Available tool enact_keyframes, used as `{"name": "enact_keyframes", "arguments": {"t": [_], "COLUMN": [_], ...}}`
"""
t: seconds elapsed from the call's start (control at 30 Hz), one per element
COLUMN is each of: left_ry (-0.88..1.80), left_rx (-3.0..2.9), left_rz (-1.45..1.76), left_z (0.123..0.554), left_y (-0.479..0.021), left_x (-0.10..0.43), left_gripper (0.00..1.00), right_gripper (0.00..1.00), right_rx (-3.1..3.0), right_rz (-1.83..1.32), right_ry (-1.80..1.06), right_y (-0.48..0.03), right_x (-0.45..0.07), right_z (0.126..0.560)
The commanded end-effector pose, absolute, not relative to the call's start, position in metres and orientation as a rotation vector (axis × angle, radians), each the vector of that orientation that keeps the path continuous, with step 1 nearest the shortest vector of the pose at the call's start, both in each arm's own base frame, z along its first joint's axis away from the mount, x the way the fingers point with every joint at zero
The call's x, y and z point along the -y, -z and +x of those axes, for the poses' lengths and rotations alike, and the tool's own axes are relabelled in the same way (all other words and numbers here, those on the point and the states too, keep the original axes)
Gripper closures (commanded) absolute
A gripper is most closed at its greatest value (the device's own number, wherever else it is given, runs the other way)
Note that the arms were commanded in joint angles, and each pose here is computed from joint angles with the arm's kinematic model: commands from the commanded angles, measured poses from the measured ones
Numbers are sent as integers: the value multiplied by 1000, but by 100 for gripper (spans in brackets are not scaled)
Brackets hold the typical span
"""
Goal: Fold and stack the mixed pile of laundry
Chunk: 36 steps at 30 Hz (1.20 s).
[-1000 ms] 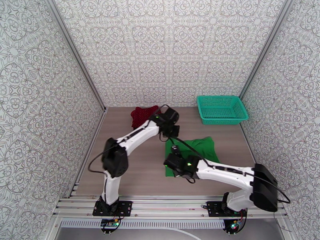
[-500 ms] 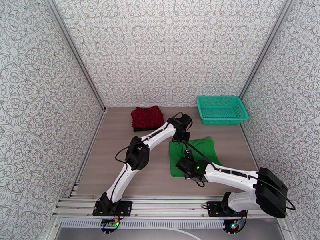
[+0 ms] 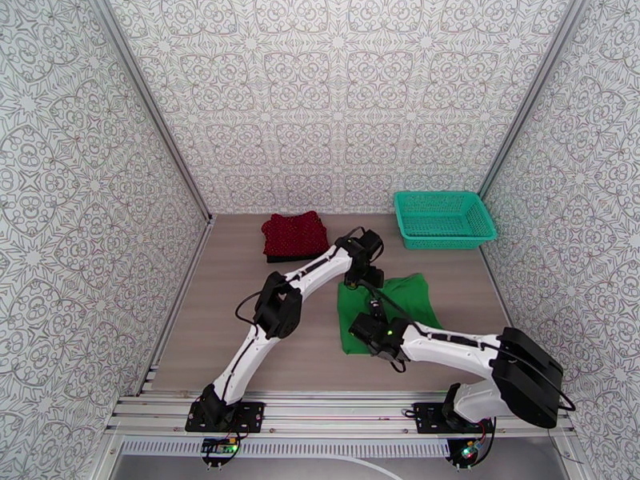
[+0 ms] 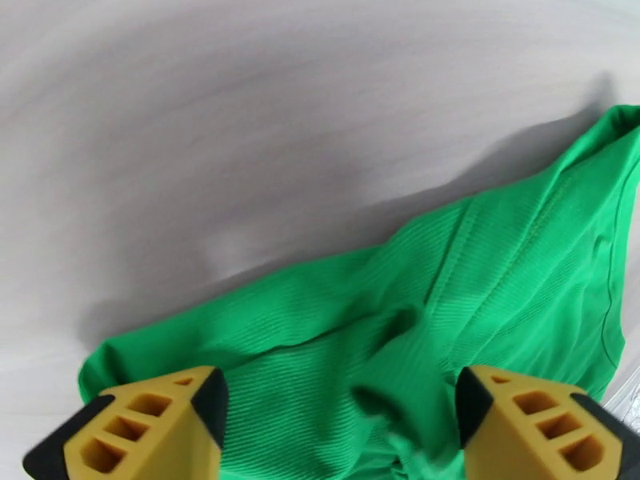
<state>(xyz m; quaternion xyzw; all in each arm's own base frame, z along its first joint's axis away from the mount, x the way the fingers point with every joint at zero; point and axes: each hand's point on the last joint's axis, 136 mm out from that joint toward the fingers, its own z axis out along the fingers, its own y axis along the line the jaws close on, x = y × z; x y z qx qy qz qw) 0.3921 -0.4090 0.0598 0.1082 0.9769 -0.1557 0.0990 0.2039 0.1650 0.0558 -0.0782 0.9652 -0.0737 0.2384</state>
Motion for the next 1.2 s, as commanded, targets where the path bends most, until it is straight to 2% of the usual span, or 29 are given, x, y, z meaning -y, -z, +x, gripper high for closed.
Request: {"name": "enact_keyframes", "arguments": {"t": [0.0, 0.1, 0.2, 0.23, 0.3, 0.37, 0.4, 0.47, 0.5, 0.57, 0.83, 1.03, 1.17], "left_ry": [495, 438, 391, 385, 376, 368, 370, 364, 361, 350, 245, 360, 429], "left_rx": [-2764, -2732, -2707, -2703, -2713, -2738, -2753, -2780, -2796, -2832, -2914, -2936, -2922], "left_rz": [326, 337, 330, 327, 310, 299, 296, 290, 288, 271, 189, 251, 329], "left_z": [408, 406, 399, 397, 388, 379, 375, 369, 365, 362, 370, 381, 390], "left_y": [-110, -128, -140, -142, -140, -130, -124, -109, -100, -80, -17, 8, 13], "left_x": [409, 398, 383, 378, 366, 358, 355, 351, 350, 346, 317, 325, 337], "left_gripper": [12, 7, 7, 11, 26, 54, 64, 78, 81, 83, 85, 86, 87], "right_gripper": [52, 52, 54, 56, 60, 67, 72, 83, 90, 100, 100, 100, 100], "right_rx": [-2566, -2539, -2521, -2519, -2528, -2557, -2574, -2610, -2628, -2658, -2754, -2820, -2824], "right_rz": [-160, -136, -128, -134, -166, -214, -249, -291, -310, -341, -469, -583, -647], "right_ry": [228, 232, 194, 174, 119, 46, 1, -72, -112, -181, -243, -239, -159], "right_y": [-93, -113, -130, -133, -138, -135, -132, -120, -113, -98, -48, -20, -19], "right_x": [-153, -142, -140, -142, -151, -167, -178, -198, -209, -228, -275, -308, -323], "right_z": [213, 213, 213, 213, 213, 213, 213, 212, 213, 213, 209, 195, 202]}}
